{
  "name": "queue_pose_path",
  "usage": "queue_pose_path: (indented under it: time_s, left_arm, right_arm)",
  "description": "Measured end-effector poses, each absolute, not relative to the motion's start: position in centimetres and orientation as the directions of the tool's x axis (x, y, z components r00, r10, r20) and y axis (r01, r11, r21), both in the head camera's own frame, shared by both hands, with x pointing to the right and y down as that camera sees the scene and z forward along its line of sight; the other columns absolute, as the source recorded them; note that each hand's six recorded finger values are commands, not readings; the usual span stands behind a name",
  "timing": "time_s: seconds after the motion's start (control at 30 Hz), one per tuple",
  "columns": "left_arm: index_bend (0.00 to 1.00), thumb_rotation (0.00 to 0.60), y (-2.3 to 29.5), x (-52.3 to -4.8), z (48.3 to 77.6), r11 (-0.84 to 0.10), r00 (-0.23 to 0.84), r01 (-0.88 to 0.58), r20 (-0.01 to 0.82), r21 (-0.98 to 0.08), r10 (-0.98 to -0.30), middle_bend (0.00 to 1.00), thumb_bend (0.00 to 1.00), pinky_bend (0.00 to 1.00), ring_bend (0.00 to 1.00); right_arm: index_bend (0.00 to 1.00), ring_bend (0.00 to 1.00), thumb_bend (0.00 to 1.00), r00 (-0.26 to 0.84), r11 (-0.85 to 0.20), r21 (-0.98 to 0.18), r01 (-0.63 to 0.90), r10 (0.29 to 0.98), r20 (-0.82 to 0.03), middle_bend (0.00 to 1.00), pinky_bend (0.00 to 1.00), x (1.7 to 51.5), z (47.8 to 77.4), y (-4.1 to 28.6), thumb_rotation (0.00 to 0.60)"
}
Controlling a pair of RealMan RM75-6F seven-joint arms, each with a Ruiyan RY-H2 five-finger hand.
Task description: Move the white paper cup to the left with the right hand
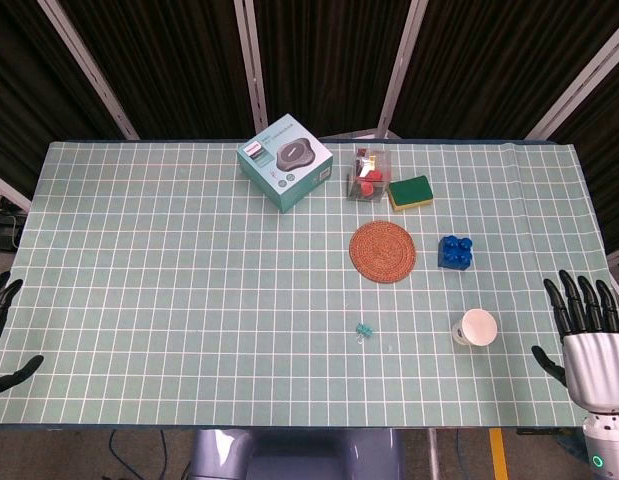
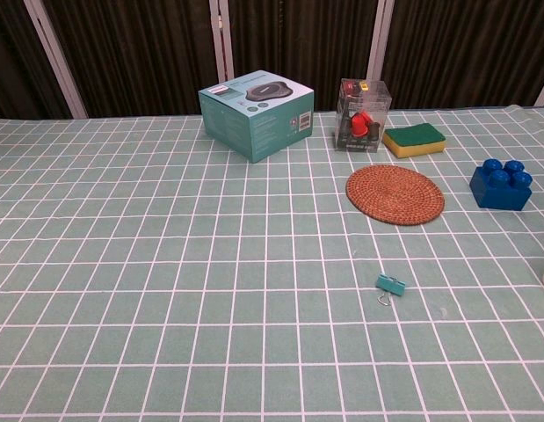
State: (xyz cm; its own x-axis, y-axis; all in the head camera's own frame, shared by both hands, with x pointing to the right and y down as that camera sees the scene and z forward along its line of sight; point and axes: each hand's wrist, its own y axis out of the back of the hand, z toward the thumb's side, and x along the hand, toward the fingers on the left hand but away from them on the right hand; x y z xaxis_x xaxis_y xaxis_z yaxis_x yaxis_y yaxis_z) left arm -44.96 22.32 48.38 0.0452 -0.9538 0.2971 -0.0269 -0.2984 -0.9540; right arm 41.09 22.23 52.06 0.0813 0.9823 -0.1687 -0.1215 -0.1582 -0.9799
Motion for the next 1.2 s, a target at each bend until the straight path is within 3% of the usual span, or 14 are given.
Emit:
queue_pose_path:
  time_s: [0.23, 0.43, 0.57, 0.77, 0.97, 1.2]
  left_arm:
    - [0.00, 0.600, 22.4, -45.6, 48.6, -0.305, 0.020, -0.020, 0.305, -0.952, -0.952, 0.00, 0.00, 0.00, 0.00]
    - [0.00, 0.600, 22.2, -45.9, 49.1, -0.315, 0.004, -0.011, 0.315, -0.949, -0.949, 0.00, 0.00, 0.00, 0.00]
    - [0.00, 0.600, 21.9, -46.2, 49.8, -0.333, -0.018, 0.000, 0.333, -0.943, -0.943, 0.00, 0.00, 0.00, 0.00]
    - [0.00, 0.600, 21.3, -46.5, 51.0, -0.359, -0.042, 0.019, 0.358, -0.933, -0.933, 0.00, 0.00, 0.00, 0.00]
    - [0.00, 0.600, 21.0, -46.9, 51.5, -0.369, -0.061, 0.023, 0.367, -0.929, -0.928, 0.00, 0.00, 0.00, 0.00]
    - [0.00, 0.600, 20.9, -46.9, 51.5, -0.368, -0.062, 0.020, 0.366, -0.930, -0.929, 0.00, 0.00, 0.00, 0.00]
  right_arm:
    - [0.00, 0.00, 0.00, 0.113, -0.197, -0.970, -0.144, 0.970, -0.214, 0.00, 0.00, 40.3, 53.1, 22.4, 0.600]
    - [0.00, 0.00, 0.00, 0.276, -0.225, -0.943, -0.246, 0.916, -0.290, 0.00, 0.00, 36.7, 55.3, 23.1, 0.600]
    - [0.00, 0.00, 0.00, 0.417, -0.189, -0.905, -0.380, 0.839, -0.351, 0.00, 0.00, 33.5, 57.2, 23.5, 0.600]
    - [0.00, 0.00, 0.00, 0.543, -0.107, -0.806, -0.583, 0.687, -0.484, 0.00, 0.00, 29.7, 60.8, 24.7, 0.600]
    - [0.00, 0.00, 0.00, 0.580, 0.000, -0.709, -0.706, 0.575, -0.578, 0.00, 0.00, 27.5, 63.7, 25.7, 0.600]
    - [0.00, 0.00, 0.00, 0.512, 0.031, -0.614, -0.789, 0.585, -0.629, 0.00, 0.00, 28.4, 65.6, 25.2, 0.600]
